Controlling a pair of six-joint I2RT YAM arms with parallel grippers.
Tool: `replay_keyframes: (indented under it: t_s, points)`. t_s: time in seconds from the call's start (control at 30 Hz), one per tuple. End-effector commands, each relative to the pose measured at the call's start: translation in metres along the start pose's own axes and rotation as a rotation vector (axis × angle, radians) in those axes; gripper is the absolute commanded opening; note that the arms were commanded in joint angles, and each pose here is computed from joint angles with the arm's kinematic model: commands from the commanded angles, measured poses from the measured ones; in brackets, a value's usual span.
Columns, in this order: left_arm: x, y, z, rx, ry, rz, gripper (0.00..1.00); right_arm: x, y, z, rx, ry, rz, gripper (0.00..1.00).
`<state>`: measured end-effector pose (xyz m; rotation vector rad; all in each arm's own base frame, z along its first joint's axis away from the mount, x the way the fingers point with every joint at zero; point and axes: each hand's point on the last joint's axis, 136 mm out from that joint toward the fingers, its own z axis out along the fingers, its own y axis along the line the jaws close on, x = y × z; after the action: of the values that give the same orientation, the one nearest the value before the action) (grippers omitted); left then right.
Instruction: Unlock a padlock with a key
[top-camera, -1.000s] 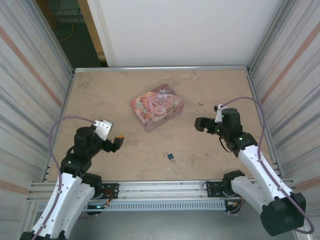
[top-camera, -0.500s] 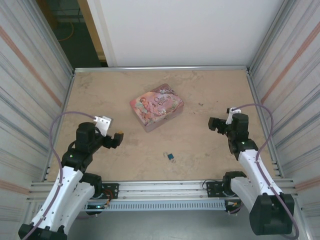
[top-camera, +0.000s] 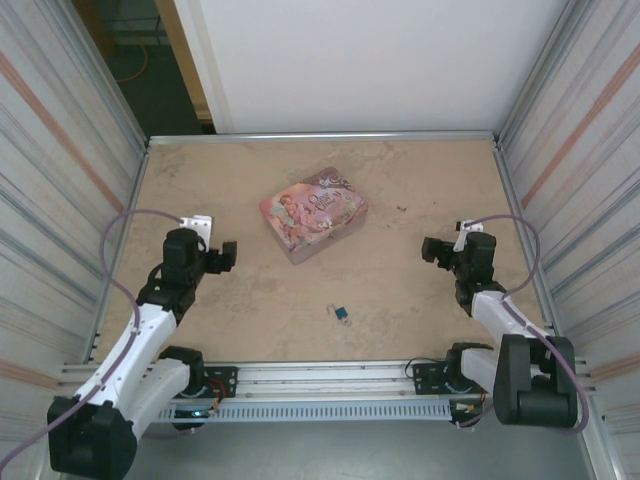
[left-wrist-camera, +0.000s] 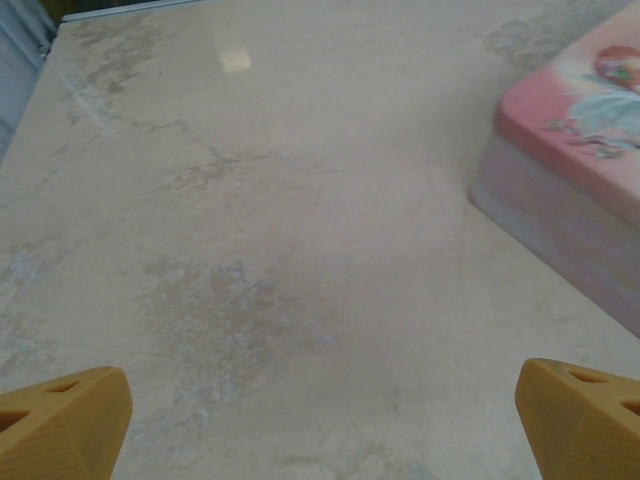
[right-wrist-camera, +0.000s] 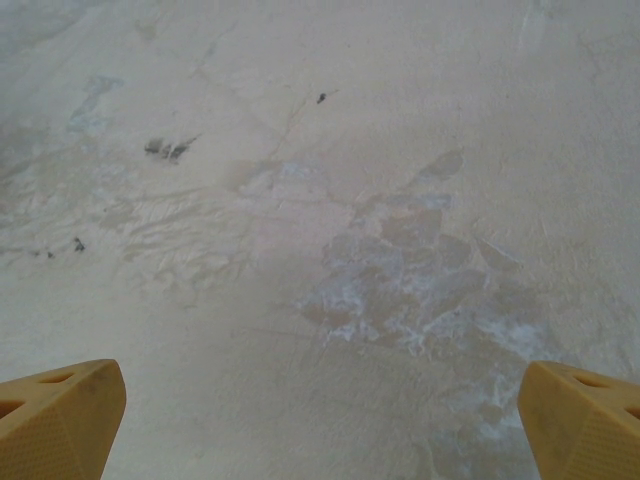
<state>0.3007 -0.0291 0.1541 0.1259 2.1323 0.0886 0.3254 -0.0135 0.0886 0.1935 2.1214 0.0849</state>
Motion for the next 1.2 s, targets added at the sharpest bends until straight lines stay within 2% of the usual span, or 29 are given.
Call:
replay_keyframes:
  t_s: [0.0, 0.2, 0.37, 0.73, 0.87, 1.03, 1.17]
  points:
    - [-0.006, 0.011, 0.012, -0.069, -0.044, -0.031, 0.99, -0.025, 0.007, 0.003, -0.05, -0.123, -0.025, 0.99]
    - [0.0, 0.013, 0.033, -0.109, -0.056, -0.001, 0.99, -0.039, 0.013, 0.014, -0.096, -0.202, -0.024, 0.99]
    - [0.001, 0.009, 0.046, -0.1, -0.075, 0.025, 0.99, -0.046, 0.015, 0.03, -0.11, -0.219, -0.071, 0.99]
    - [-0.003, 0.006, 0.065, -0.029, -0.177, 0.009, 0.99, -0.03, 0.008, 0.054, -0.128, -0.175, -0.036, 0.99]
    - [-0.004, 0.006, 0.071, -0.005, -0.197, 0.002, 0.99, -0.029, 0.007, 0.061, -0.084, -0.138, -0.049, 0.99]
    - [-0.011, 0.009, 0.076, -0.007, -0.253, 0.004, 0.99, -0.03, 0.007, 0.062, -0.06, -0.137, -0.061, 0.99]
    - [-0.003, 0.019, 0.086, -0.03, -0.275, -0.036, 0.99, -0.03, 0.007, 0.062, -0.061, -0.137, -0.062, 0.99]
